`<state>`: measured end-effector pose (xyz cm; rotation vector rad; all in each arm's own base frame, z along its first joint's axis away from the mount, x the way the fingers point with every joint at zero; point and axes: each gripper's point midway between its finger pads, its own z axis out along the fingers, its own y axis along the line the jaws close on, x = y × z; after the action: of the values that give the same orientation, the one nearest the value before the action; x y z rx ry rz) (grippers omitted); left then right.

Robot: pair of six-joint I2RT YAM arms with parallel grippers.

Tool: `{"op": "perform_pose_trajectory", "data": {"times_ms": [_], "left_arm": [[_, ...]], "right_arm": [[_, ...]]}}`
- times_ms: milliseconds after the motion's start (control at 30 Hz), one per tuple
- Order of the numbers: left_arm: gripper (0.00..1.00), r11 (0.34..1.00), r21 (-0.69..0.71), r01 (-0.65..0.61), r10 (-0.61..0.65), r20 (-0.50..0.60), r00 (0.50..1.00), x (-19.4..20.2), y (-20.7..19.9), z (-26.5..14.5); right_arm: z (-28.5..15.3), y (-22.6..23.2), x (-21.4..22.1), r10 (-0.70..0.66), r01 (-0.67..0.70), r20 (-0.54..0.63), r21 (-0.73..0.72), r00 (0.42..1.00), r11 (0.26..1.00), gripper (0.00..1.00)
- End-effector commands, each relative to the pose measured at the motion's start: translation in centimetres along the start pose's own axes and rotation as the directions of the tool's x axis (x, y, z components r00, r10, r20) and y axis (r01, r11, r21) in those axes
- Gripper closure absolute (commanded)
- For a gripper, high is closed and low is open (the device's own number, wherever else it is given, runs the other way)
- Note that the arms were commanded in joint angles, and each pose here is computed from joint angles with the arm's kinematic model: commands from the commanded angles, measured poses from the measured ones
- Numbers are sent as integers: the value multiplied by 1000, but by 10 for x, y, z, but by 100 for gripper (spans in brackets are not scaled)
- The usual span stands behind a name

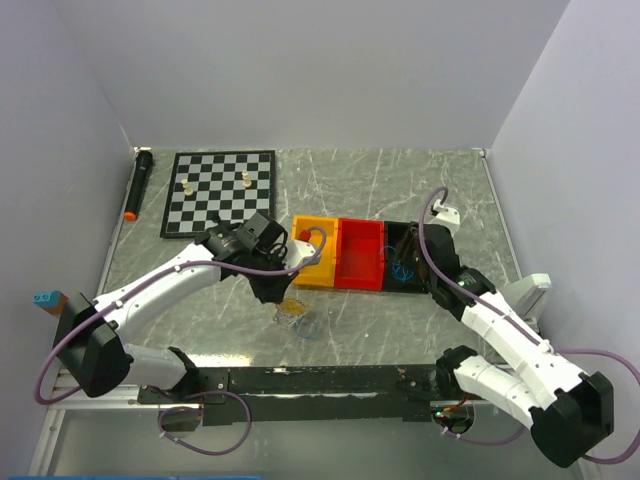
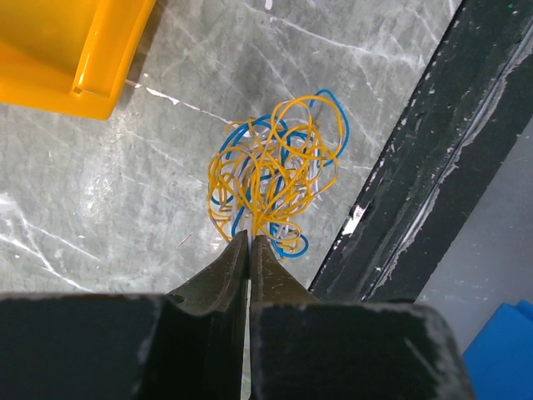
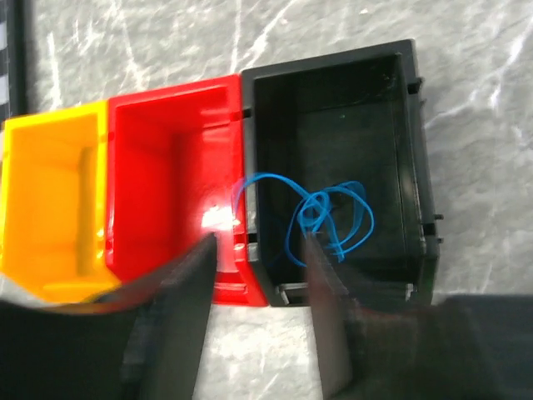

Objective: Untangle the cables

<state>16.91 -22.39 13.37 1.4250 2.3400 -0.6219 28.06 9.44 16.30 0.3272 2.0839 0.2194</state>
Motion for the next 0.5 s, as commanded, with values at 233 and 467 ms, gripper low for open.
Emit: {"op": "perform_pose_trajectory", "data": {"times_ms": [233, 467], "left_arm": [[97, 993, -114, -6, 18, 103, 994, -8, 19, 8], [98, 983, -179, 46, -33, 79, 996, 10, 51, 30]], "right_arm": [[-53, 80, 20, -88, 81, 13, -557, 996, 826, 39], [-88, 130, 116, -368, 122, -87, -852, 926, 509, 36]]}}
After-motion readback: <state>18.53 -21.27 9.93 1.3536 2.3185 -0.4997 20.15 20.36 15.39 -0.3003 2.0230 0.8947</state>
